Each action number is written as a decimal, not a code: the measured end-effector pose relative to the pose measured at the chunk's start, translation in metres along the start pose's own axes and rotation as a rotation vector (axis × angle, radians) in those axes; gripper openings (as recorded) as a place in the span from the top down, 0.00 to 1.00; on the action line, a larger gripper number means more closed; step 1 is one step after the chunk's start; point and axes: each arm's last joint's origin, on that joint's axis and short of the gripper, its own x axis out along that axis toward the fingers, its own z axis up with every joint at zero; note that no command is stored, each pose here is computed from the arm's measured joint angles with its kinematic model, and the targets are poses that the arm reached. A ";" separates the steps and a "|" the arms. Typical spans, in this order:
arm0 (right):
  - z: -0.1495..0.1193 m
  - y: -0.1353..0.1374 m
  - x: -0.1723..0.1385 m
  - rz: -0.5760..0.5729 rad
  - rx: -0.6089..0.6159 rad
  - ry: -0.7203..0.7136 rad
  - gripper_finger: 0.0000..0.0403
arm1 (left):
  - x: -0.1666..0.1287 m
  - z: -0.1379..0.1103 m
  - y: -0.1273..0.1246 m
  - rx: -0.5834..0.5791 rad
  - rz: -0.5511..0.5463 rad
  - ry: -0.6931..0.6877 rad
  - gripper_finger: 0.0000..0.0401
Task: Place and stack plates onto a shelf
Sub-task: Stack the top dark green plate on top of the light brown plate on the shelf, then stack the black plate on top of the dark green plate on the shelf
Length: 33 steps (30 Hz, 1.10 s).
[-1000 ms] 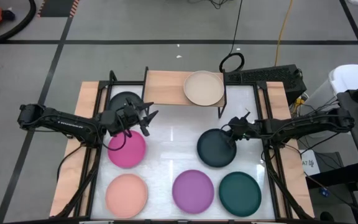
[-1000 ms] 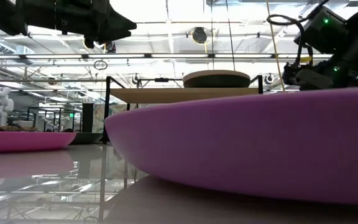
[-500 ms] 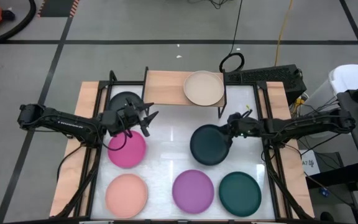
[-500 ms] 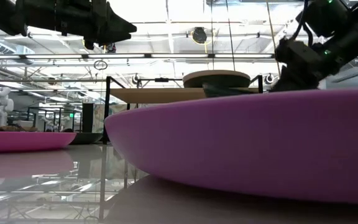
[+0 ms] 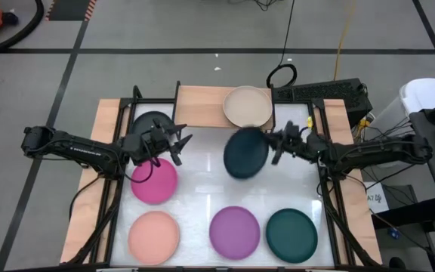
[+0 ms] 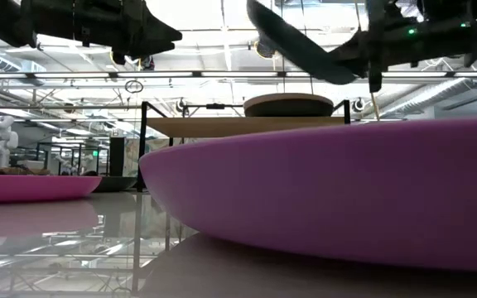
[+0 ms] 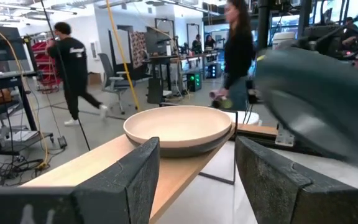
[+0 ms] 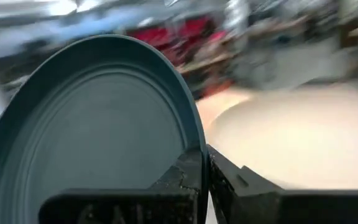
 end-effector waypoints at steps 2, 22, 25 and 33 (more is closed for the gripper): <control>0.009 -0.009 0.004 -0.107 -0.023 -0.053 1.00 | 0.000 0.001 0.000 -0.007 0.001 -0.009 0.47; 0.065 -0.082 0.055 -0.473 0.063 0.081 1.00 | -0.001 0.015 0.003 -0.081 0.017 -0.146 0.47; 0.055 -0.089 0.062 -0.468 0.099 0.129 1.00 | -0.001 0.016 0.003 -0.082 0.018 -0.148 0.47; 0.043 -0.095 0.075 -0.450 0.098 0.163 0.86 | -0.001 0.015 0.003 -0.083 0.017 -0.145 0.47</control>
